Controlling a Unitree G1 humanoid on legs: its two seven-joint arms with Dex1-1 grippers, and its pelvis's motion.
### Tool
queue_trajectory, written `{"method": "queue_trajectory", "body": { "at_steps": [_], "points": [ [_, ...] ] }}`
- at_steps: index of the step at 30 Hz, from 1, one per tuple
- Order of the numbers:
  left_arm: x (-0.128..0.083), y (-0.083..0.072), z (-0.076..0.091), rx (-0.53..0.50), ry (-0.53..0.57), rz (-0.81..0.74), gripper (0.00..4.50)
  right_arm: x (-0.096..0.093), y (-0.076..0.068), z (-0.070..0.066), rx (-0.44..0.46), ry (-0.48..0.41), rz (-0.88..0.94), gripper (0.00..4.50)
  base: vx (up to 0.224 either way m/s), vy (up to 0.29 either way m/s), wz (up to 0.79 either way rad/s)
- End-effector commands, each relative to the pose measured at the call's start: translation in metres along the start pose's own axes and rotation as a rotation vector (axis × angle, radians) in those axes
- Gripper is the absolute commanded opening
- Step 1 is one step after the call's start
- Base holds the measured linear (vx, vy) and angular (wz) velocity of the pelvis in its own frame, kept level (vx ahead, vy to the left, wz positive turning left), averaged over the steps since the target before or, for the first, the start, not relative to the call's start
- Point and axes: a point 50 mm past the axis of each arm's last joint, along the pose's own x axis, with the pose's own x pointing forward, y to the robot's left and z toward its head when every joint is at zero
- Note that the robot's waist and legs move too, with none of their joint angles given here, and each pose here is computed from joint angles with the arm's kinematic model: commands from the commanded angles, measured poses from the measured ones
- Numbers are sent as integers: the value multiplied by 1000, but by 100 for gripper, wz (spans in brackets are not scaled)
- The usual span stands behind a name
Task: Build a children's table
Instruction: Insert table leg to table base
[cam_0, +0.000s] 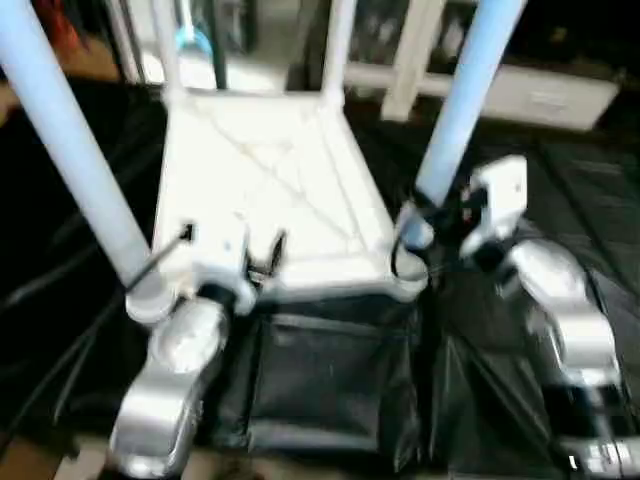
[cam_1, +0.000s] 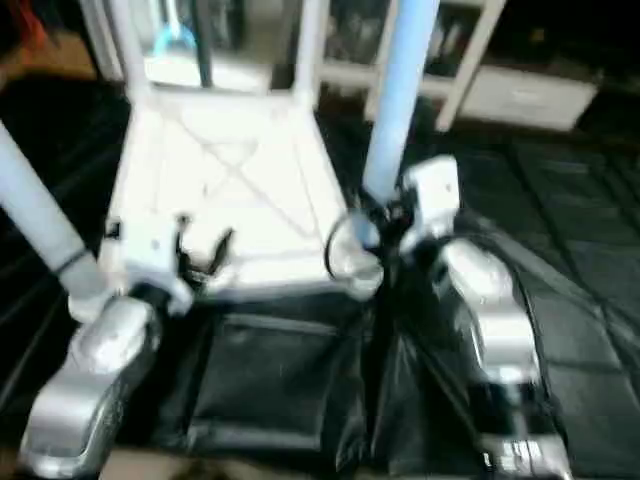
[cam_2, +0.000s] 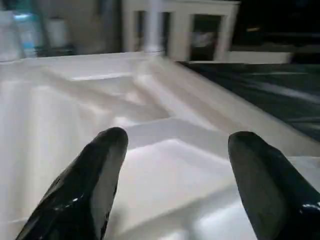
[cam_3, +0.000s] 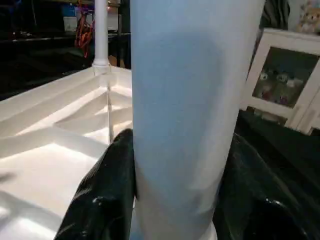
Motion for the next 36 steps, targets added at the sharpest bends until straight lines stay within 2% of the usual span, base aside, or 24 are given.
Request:
{"method": "queue_trajectory", "body": {
  "at_steps": [1,2,3,5,8,11,12,13,16,18,23,26,28,31,32,36],
  "points": [
    [0,-10,-1,-15,5,-74,360,-7,-8,11,14,-61,-16,186,-56,-16,4],
    [0,-10,-2,-18,6,-104,360,-7,-7,11,24,-62,3,186,-56,-16,4],
    [-1,-9,-6,10,23,-141,386,-8,-7,9,23,-60,9,186,-72,-18,-2],
    [0,-7,-7,21,40,-187,393,-8,-8,8,19,-61,7,186,-83,-2,-2],
    [3,-5,-6,29,52,-240,420,-10,-13,9,1,-79,-21,186,-95,14,-3],
    [11,1,-6,53,68,-274,441,-12,-19,11,-6,-116,-45,186,-86,17,2],
    [17,10,-8,79,93,-302,446,-12,-17,9,-29,-115,-29,186,-76,1,5],
    [21,15,-11,99,114,-320,446,-12,-16,9,-32,-106,-4,186,-69,1,-2],
    [26,15,-12,113,123,-328,446,-16,-18,12,-12,-107,28,186,-41,1,-3],
    [39,27,-11,124,140,-361,446,-19,-16,18,6,-106,135,186,0,0,0],
    [50,32,-9,114,170,-397,446,-25,-20,17,-5,-72,172,186,0,0,0],
    [48,37,-14,118,223,-461,446,-32,-17,12,-13,-45,197,186,0,0,0],
    [40,42,-17,86,277,-524,446,-36,-15,12,-2,-37,214,186,0,0,0],
    [31,46,-18,46,293,-581,446,-33,-14,10,10,-24,253,186,0,0,0],
    [29,47,-19,53,305,-590,420,-34,-15,9,-4,-7,259,186,0,0,0],
    [29,59,-24,109,342,-548,420,-29,-15,13,-11,3,306,186,0,0,0]
  ]
}}
